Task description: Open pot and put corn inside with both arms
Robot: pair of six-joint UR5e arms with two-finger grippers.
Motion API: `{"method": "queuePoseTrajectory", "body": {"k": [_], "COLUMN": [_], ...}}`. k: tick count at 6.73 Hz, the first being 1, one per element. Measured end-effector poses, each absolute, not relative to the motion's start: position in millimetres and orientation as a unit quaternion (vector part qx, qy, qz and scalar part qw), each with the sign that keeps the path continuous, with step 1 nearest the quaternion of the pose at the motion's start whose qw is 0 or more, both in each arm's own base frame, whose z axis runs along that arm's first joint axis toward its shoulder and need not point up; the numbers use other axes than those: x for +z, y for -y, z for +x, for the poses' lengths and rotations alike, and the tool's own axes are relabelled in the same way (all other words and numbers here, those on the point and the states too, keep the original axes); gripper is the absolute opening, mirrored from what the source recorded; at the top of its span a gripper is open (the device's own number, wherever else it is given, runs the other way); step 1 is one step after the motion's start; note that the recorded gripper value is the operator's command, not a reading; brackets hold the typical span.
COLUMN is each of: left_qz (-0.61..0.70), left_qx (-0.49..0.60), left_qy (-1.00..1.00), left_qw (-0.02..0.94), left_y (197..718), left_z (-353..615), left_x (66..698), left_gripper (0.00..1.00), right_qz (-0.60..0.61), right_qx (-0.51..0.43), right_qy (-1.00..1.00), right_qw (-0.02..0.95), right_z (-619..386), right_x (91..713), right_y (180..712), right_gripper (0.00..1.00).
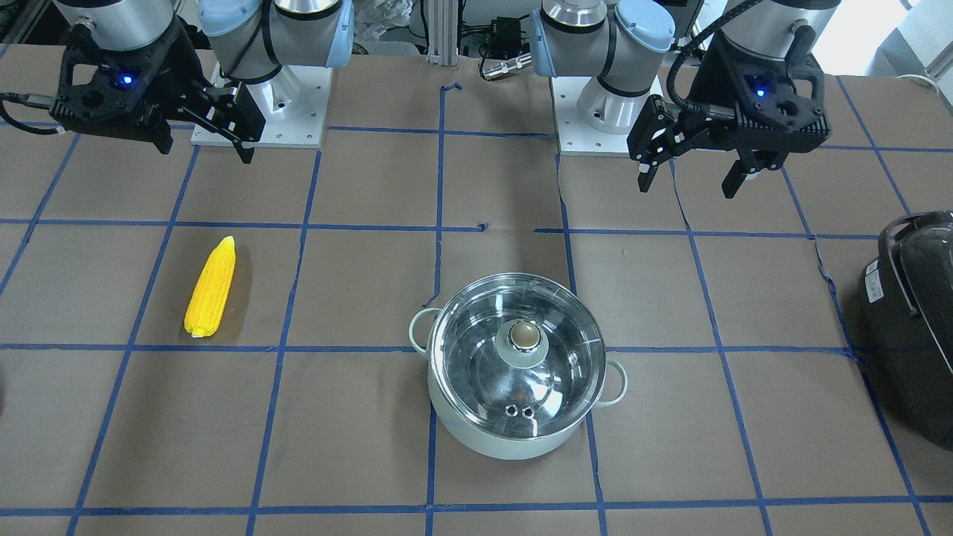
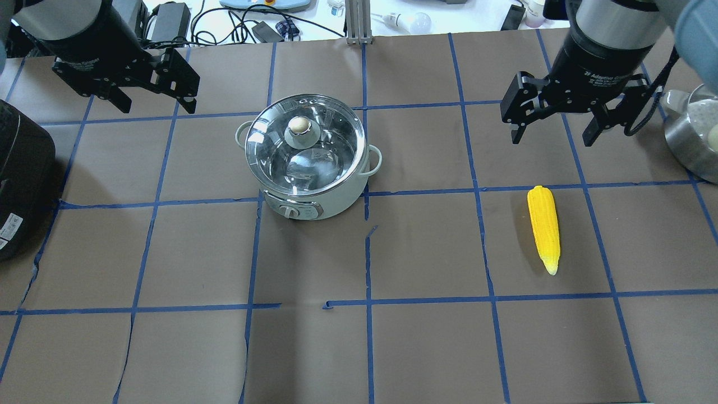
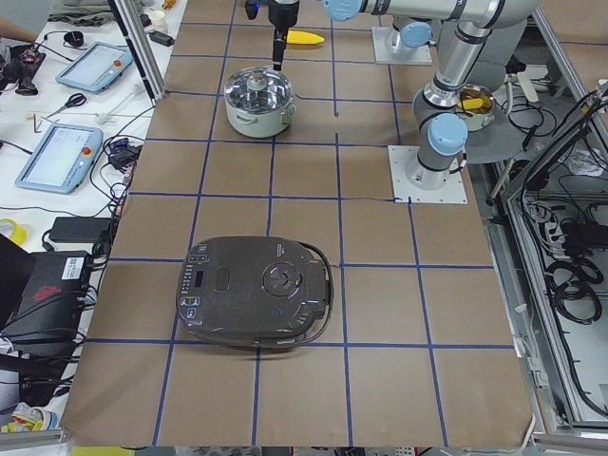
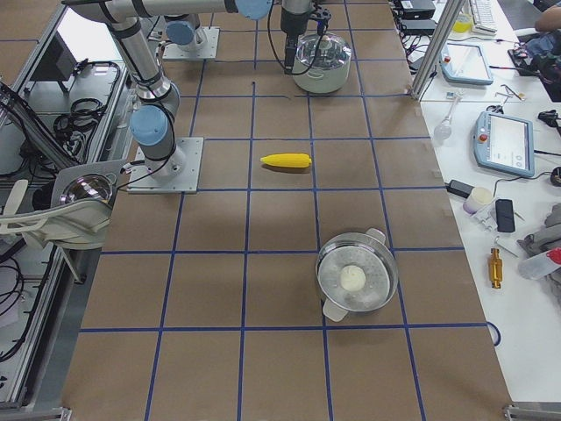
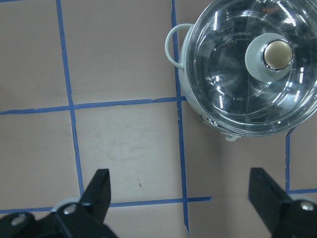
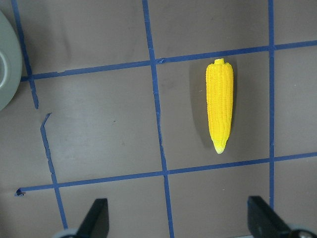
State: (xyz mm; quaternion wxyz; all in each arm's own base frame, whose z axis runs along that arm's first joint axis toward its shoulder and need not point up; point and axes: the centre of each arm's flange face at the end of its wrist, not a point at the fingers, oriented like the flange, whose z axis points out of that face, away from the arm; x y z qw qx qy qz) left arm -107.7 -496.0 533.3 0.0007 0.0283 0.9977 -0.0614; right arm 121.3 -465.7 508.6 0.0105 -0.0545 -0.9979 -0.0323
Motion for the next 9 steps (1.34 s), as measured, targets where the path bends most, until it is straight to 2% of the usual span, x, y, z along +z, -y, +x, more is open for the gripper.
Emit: {"method": "queuePoseTrajectory", "body": {"k": [9], "left_qz": [0.027], "left_qx": [-0.059], "left_qy": [-0.998], "left_qw": [-0.001], "left_y": [497.4], "left_z": [-107.2], "left_x": [531.7], "left_gripper": [1.00], "right_qz": [-0.049], "right_qx": [-0.023], "right_qy": [0.998], "right_qw": [0.015], "right_z": [120.5], "right_x": [507.6], "right_y": [470.3], "right_gripper": [1.00]}}
